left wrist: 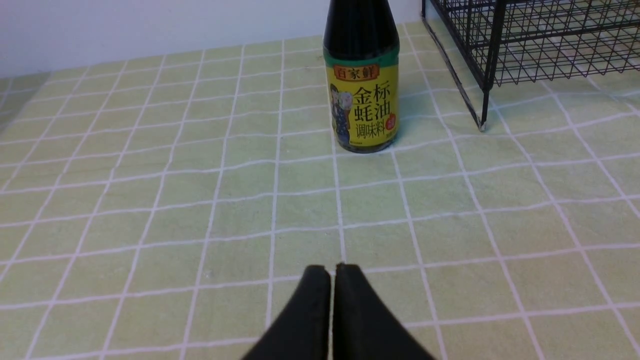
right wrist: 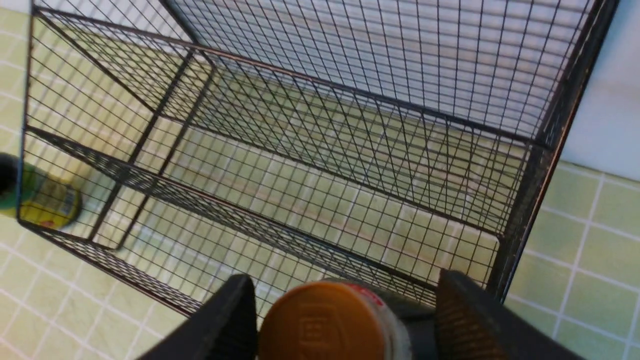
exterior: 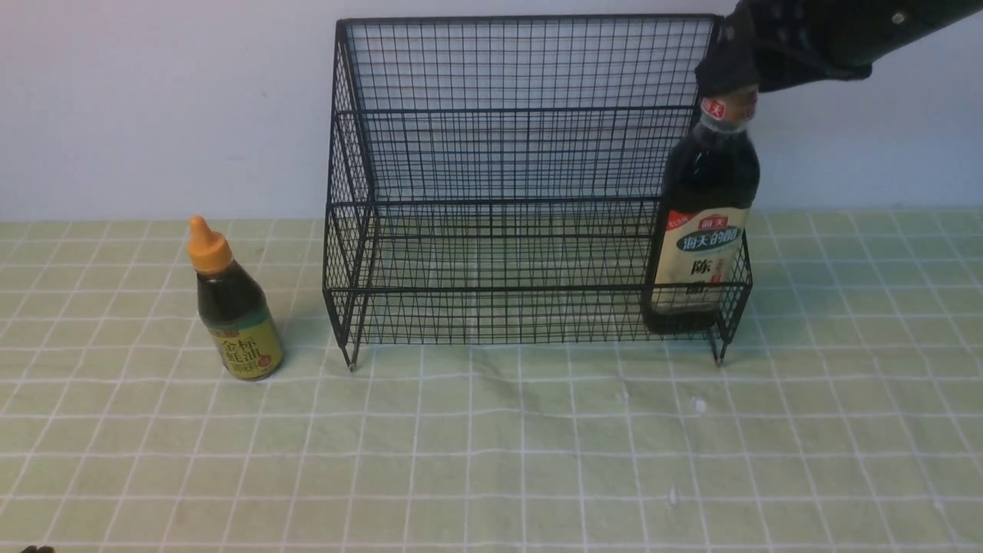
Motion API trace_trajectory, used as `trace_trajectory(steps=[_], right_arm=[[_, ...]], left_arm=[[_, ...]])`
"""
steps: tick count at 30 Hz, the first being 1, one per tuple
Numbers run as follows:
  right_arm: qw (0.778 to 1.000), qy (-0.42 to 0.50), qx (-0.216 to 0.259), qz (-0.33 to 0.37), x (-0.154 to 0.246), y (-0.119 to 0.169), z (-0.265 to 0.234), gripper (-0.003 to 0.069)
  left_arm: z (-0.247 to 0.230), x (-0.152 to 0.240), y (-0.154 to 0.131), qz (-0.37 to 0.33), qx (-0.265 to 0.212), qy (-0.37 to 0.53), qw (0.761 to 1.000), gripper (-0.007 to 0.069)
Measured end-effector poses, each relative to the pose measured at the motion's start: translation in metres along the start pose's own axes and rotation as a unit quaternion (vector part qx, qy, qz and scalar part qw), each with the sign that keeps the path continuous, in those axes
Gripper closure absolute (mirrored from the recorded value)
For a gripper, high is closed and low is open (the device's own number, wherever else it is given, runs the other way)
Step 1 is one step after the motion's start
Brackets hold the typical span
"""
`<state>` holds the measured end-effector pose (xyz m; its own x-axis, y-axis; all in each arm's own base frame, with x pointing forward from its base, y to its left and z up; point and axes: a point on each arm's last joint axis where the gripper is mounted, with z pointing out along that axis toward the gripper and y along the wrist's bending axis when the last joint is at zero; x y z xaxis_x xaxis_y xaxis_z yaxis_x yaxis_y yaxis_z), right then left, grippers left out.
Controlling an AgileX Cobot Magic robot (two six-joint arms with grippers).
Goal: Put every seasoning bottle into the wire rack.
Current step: Use the right arm to put the condiment bottle back on the shelf, then use the left arm to grab the condiment bottle closest to it
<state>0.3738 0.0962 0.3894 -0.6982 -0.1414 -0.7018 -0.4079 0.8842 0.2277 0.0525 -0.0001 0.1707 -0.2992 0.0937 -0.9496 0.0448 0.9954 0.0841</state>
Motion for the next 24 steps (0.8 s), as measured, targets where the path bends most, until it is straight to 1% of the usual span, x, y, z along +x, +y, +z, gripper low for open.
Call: trace_trajectory(steps=[2,5,8,10,14,16,19,22,24], right_arm=[[1.0,-0.021,0.001,-0.008,-0.003,0.007,-0.02,0.0206],[0.999,-0.044,0.005,-0.02,-0.005,0.015,-0.044,0.0214],[0.997,-0.069,0.01,-0.034,-0.003,0.029,-0.085,0.0263],[0.994,-0.101,0.02,-0.04,0.004,0.044,-0.131,0.0341],[0.981,-0.175,0.068,-0.041,0.035,0.069,-0.226,0.059],[0.97,-0.222,0.091,-0.029,0.056,0.08,-0.27,0.0645],[0.952,-0.282,0.118,-0.006,0.099,0.09,-0.316,0.0668],[0.936,-0.33,0.124,0.006,0.143,0.096,-0.339,0.0671],[0.927,-0.353,0.125,0.012,0.166,0.096,-0.34,0.0671]], left_arm=[[0.0,0.0,0.0,0.0,0.0,0.0,1.0,0.0632],[0.0,0.0,0.0,0.0,0.0,0.0,1.0,0.0632],[0.0,0.0,0.0,0.0,0.0,0.0,1.0,0.0632],[0.0,0.0,0.0,0.0,0.0,0.0,1.0,0.0632],[0.0,0.0,0.0,0.0,0.0,0.0,1.0,0.0632],[0.0,0.0,0.0,0.0,0.0,0.0,1.0,0.0632],[0.0,0.0,0.0,0.0,0.0,0.0,1.0,0.0632],[0.0,0.0,0.0,0.0,0.0,0.0,1.0,0.0632],[0.0,0.0,0.0,0.0,0.0,0.0,1.0,0.0632]])
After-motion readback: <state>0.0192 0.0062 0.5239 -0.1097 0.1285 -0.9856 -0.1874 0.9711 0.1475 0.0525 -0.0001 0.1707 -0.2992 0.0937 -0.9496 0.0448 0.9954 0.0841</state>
